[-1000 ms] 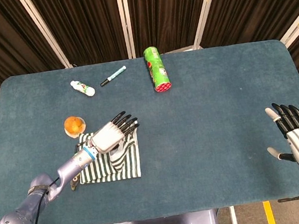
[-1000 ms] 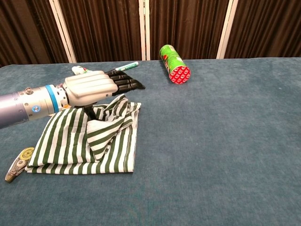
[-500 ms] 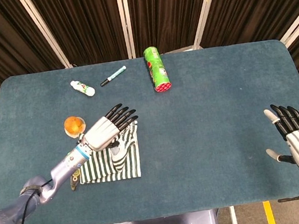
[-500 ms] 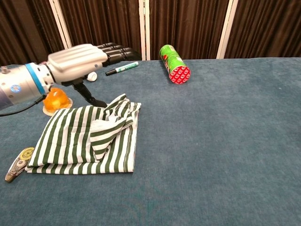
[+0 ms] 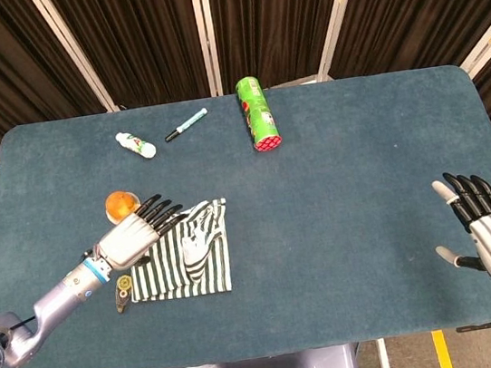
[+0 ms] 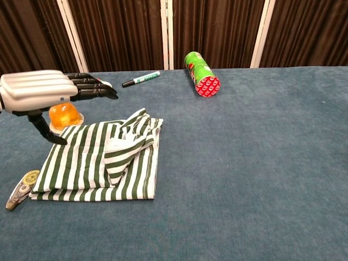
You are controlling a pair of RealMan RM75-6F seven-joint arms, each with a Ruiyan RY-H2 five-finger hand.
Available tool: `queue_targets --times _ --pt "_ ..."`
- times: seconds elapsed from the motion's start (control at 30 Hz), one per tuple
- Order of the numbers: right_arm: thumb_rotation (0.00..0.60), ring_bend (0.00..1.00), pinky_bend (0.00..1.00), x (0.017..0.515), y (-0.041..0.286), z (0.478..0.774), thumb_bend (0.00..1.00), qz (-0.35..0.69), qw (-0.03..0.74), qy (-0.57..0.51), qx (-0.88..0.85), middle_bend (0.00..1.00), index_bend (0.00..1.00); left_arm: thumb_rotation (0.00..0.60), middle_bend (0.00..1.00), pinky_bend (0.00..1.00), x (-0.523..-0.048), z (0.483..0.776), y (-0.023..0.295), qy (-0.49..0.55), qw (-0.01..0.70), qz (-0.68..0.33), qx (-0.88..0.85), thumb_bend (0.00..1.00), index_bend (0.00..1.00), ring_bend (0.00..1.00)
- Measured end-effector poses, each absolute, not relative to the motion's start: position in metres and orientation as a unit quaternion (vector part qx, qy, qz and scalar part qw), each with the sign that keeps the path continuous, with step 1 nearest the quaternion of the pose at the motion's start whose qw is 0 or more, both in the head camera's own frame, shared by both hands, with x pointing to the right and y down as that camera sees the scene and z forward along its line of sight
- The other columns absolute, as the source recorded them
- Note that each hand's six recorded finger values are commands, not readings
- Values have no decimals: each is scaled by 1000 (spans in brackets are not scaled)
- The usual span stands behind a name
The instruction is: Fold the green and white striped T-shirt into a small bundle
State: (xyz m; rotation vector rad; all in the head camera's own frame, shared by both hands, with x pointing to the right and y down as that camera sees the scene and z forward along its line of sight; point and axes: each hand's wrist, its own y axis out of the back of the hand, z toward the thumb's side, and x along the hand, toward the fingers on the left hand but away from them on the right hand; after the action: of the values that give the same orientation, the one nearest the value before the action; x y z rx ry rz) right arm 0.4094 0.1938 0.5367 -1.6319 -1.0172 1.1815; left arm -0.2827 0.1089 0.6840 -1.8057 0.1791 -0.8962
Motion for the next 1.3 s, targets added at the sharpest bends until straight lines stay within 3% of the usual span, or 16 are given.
queue_targets --times 0.5,1.3 --pt "600 0 0 415 192 537 0 478 424 -412 -650 0 64 600 0 0 -243 716 115 117 501 -360 -778 0 0 0" --pt "600 0 0 416 191 536 0 479 424 -415 -647 0 68 600 0 0 -171 713 123 127 493 -301 -806 0 0 0"
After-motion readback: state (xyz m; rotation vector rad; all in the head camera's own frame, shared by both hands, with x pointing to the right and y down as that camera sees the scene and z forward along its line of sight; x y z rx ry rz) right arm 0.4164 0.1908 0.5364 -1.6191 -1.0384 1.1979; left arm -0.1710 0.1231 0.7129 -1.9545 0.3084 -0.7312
